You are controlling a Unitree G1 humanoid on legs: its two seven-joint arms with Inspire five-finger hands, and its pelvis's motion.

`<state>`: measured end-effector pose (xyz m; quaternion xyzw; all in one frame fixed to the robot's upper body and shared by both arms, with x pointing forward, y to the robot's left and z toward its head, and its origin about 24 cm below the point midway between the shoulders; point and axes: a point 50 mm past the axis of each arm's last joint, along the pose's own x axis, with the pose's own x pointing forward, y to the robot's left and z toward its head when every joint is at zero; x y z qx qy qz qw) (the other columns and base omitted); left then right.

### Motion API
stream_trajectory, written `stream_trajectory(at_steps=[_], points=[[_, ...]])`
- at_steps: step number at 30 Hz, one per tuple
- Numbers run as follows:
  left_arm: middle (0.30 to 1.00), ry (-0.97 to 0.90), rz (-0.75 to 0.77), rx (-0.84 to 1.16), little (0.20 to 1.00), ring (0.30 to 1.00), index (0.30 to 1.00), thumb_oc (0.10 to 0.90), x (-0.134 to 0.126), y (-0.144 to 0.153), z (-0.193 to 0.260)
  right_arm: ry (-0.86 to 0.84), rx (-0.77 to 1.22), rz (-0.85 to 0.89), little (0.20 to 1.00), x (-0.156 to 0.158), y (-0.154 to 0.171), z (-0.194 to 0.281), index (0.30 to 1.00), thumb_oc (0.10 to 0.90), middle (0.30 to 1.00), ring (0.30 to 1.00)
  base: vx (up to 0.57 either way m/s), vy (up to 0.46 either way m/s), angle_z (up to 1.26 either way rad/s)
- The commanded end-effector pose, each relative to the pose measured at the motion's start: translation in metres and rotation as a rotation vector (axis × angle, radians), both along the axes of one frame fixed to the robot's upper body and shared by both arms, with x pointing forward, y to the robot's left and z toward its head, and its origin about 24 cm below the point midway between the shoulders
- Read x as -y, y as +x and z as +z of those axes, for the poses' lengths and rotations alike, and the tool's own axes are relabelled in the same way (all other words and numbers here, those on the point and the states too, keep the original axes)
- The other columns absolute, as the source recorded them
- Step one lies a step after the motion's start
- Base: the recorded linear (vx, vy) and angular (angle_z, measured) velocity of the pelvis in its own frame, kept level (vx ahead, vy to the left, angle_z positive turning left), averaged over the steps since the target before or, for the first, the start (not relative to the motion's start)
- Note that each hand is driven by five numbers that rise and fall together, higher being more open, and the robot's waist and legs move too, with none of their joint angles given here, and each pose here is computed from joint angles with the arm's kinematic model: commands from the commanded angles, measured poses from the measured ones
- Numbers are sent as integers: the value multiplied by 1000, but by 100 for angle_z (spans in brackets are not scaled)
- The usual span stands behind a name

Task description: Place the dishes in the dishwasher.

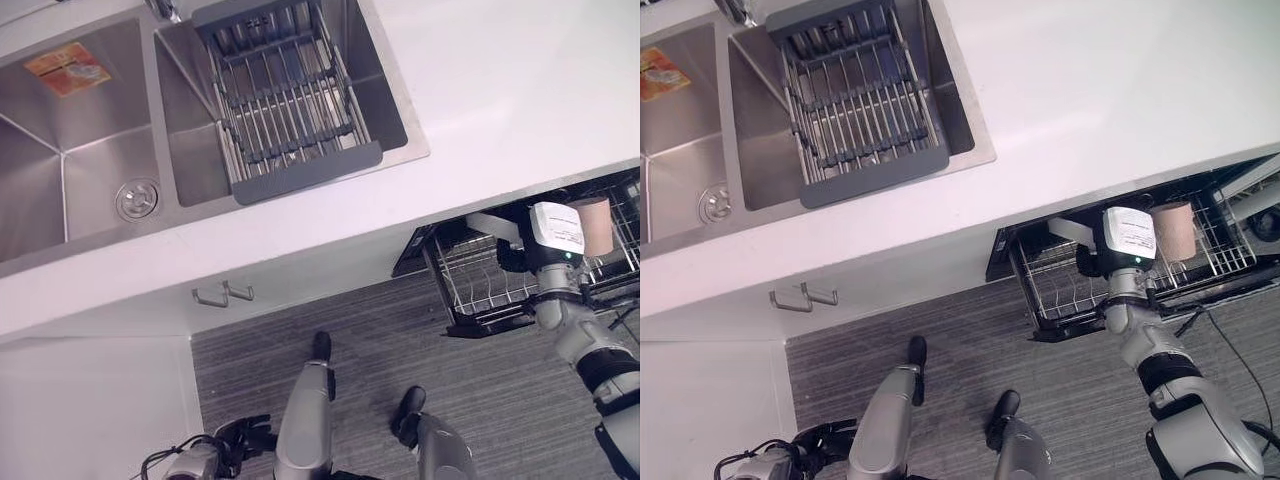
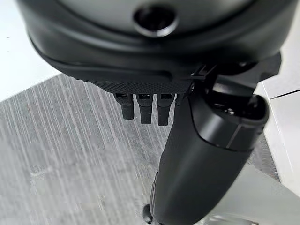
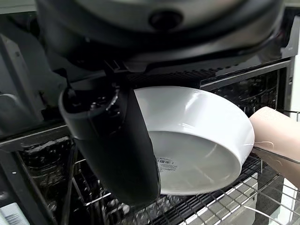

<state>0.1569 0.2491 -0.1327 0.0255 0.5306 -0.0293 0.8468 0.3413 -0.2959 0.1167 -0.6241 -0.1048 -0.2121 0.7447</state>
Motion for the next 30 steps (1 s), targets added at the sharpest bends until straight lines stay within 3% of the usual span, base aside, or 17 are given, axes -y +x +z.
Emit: stream_trajectory(at_steps=[1,5,19,20,23,30], points=[[900,24,-27,-66,900,900,900,800,-9,-24,-6,-43,338,-79,300,10,9,73,300,400,300,300,-109,20,-10],[900,-16,-3,-53,900,900,900,800,-2,-20,-7,-114,389,-148,300,11,11,83,300,400,300,300,-66,13,5],[900,-50,-57,56,900,900,900,800,11,-1,-1,-47,262,-385,300,25,20,78,300,400,300,300,-7,2,4],[900,-47,-64,58,900,900,900,800,12,1,0,33,213,-334,900,21,24,74,900,800,900,900,-12,3,4],[900,-43,-67,62,900,900,900,800,12,4,2,73,109,-225,900,6,35,72,900,800,900,900,0,0,0],[900,-19,-63,76,900,900,900,800,4,16,9,324,-351,167,900,-38,54,49,900,800,900,900,-19,-8,1]])
